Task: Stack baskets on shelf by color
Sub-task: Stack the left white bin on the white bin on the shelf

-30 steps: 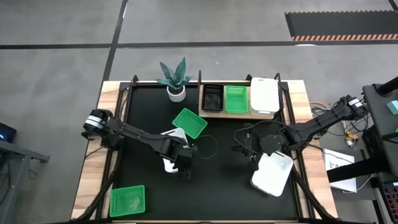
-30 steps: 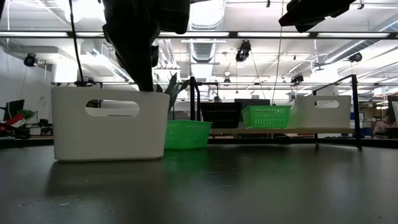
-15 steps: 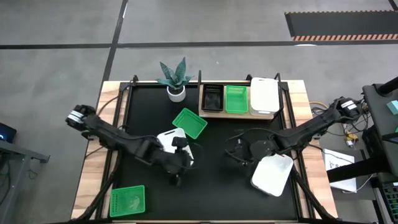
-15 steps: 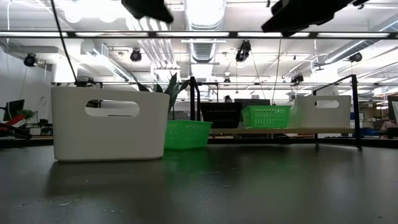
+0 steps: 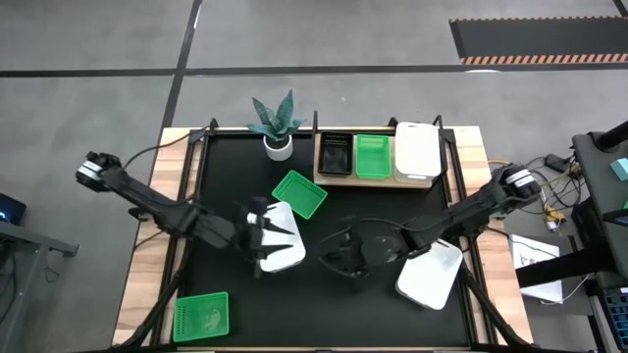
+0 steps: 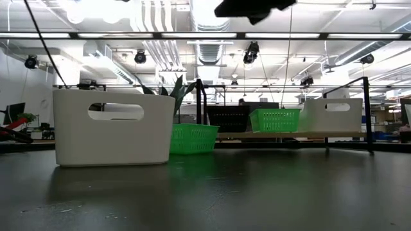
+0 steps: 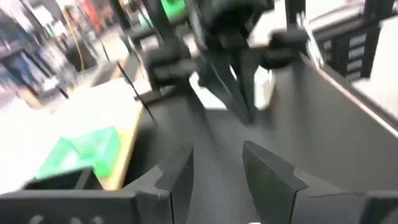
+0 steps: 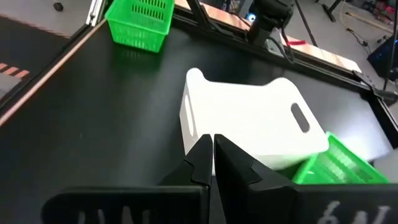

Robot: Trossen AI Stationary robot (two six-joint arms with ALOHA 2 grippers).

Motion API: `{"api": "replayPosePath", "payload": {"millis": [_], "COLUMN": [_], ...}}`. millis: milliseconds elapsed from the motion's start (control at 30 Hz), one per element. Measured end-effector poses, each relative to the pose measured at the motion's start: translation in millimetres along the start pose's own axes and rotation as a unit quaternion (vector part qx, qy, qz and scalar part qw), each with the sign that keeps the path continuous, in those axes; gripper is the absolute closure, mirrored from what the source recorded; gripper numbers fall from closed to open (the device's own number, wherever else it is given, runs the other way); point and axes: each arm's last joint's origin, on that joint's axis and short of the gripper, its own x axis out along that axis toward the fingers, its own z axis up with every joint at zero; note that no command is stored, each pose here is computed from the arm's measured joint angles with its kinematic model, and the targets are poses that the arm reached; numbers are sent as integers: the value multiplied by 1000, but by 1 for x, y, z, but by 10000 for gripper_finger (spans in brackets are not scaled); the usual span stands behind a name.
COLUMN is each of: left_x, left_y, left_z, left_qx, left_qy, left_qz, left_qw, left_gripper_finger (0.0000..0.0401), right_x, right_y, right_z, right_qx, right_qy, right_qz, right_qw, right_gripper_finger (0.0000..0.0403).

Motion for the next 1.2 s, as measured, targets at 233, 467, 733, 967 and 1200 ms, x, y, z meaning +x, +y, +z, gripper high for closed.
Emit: {"api": "replayPosePath", "payload": {"millis": [233, 467, 733, 967, 1200], "left_x": [-30, -43, -47, -47, -47], "left_y": [14, 17, 18, 17, 17], "left_z": [-7, -25, -31, -33, -34], "left_qx": [-5, -13, -18, -17, -17], "left_qy": [-42, -58, -67, -63, -63], "left_qz": [14, 18, 19, 19, 18], "left_qw": [999, 998, 997, 998, 998], "left_gripper_finger": [279, 279, 279, 279, 279], "right_x": [27, 59, 106, 144, 167], "right_y": [3, -5, -24, -40, -48], "right_z": [29, 45, 38, 21, 4], "right_qx": [3, 11, 33, 58, 61], "right_qy": [13, 58, 79, 91, 126], "right_qz": [28, 40, 94, 160, 162], "right_qw": [1000, 997, 992, 981, 977], "right_gripper_finger": [365, 290, 243, 241, 246]}}
